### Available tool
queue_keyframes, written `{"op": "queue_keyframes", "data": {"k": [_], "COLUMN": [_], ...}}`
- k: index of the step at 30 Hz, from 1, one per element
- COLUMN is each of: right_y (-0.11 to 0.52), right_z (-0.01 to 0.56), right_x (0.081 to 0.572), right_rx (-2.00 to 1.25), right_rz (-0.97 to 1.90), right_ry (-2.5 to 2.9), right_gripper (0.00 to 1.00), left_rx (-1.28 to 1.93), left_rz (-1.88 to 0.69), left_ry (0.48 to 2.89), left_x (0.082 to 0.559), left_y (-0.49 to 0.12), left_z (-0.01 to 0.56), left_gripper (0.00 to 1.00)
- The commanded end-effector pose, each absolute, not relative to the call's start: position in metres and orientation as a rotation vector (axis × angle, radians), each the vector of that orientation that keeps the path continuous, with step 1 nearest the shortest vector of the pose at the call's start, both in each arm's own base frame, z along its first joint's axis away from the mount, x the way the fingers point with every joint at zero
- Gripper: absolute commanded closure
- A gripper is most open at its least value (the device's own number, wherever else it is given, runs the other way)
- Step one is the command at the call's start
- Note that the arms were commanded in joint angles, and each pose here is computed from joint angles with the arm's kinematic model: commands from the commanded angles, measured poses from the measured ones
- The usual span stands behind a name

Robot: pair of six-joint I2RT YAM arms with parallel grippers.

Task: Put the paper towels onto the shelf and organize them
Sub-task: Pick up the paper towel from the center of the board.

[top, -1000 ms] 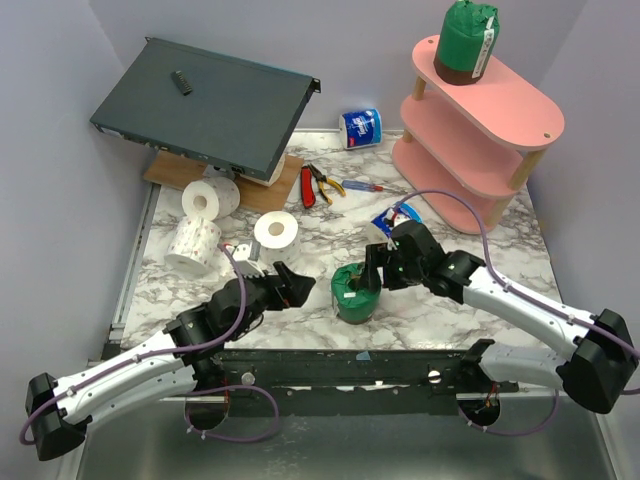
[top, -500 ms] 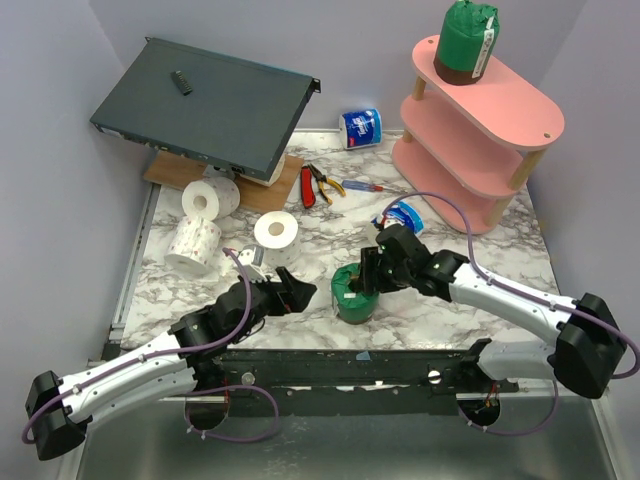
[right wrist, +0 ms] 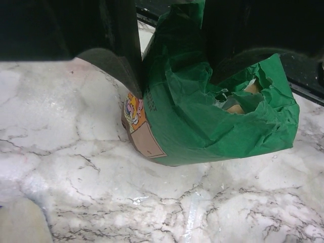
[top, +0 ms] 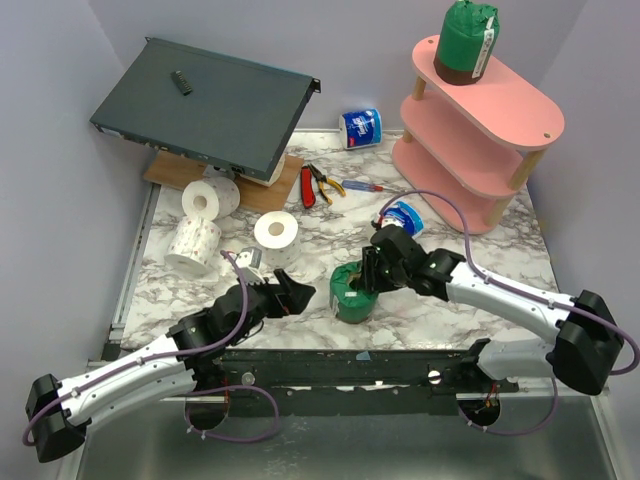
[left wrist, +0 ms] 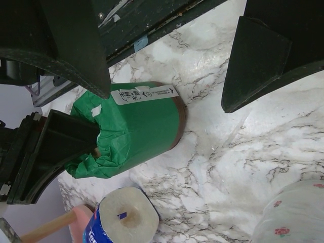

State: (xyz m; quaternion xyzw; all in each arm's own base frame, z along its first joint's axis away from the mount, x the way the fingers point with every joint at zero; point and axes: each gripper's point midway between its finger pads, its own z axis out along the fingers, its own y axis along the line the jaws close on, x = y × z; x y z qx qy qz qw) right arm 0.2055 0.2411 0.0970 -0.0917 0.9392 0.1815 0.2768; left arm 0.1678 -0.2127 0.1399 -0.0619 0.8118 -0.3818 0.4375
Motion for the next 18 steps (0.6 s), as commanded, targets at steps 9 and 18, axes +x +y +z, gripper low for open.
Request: {"op": "queue_keyframes", "data": {"k": [9, 18], "right_y": [0.217, 0.154], "right_z": [0.227, 0.372], "right_x": [0.239, 0.28], "right_rx": [-0.154, 0.034], "right_rz": [0.372, 0.162], "right_ry": [2.26, 1.963], "right_gripper": [0.58, 0.58], "left_rx": [-0.166, -0.142], "left_rz": [-0.962, -0.971], "left_ry": [2.026, 2.023], "left_x": [0.164, 0.163], "left_y": [-0.208, -0.211], "left_z": [0.136, 0.143], "left_gripper": [0.06, 0.06]}}
